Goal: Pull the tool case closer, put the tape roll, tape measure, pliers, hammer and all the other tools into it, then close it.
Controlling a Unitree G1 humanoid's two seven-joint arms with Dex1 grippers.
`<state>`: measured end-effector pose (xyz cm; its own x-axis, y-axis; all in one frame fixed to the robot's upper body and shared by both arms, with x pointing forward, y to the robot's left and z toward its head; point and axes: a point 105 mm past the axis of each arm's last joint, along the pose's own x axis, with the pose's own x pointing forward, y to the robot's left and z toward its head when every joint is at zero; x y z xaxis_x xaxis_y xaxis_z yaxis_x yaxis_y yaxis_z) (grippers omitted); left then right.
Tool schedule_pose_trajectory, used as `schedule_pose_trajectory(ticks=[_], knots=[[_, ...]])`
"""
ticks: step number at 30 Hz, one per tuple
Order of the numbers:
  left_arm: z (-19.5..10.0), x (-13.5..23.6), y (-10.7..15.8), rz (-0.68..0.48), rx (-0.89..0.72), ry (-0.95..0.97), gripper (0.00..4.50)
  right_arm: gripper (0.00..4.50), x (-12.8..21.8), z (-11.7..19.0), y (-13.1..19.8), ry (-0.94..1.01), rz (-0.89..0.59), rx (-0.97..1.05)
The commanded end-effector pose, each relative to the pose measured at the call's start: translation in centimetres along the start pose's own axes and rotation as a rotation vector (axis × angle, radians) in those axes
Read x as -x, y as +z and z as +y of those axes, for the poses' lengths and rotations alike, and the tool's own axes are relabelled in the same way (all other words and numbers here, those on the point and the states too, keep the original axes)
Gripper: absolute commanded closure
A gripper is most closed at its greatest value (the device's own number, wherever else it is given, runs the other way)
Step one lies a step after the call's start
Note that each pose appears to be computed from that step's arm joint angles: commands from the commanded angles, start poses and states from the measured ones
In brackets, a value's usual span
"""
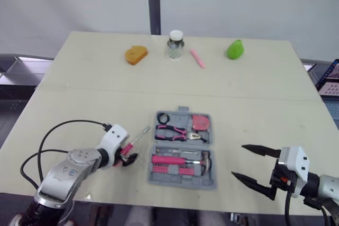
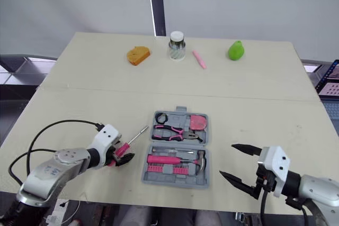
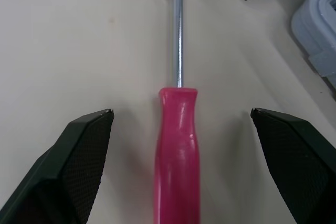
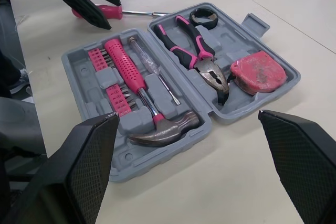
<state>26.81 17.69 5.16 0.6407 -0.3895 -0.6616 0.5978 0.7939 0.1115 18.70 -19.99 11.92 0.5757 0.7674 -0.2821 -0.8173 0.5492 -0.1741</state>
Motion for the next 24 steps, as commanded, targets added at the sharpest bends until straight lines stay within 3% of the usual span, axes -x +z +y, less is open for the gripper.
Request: schedule_pose_trajectory(ticks=[1,12,14,20,21,24], knots=[[-0.5,-0.2,0.0,-0.003,-0.001,-0.009,0.01,0.00,0.4,-0.1,0.9,-0.019,-0.012,0.031],[-1.0,-0.6,-0.6,0.021,0.039,-0.006,0.01,0.00,0.7,0.0,1.0,-0.024,-0.006,0.030],[-1.1,-0.6,-0.7,0.025,0.049,-0.002,0.81,0.00,0.7,0.0,1.0,-0.024,-0.005,0.030],[-1.1,-0.4,-1.0,0.037,0.057,0.014,3.78,0.00,0.6,0.0,1.0,-0.025,-0.004,0.029],[-1.1,-0.4,-1.0,0.039,0.059,0.016,3.98,0.00,0.6,0.0,1.0,-0.025,-0.005,0.029],[-1.1,-0.4,-1.1,0.042,0.058,0.019,3.98,0.00,0.5,0.0,1.0,-0.025,-0.006,0.029]])
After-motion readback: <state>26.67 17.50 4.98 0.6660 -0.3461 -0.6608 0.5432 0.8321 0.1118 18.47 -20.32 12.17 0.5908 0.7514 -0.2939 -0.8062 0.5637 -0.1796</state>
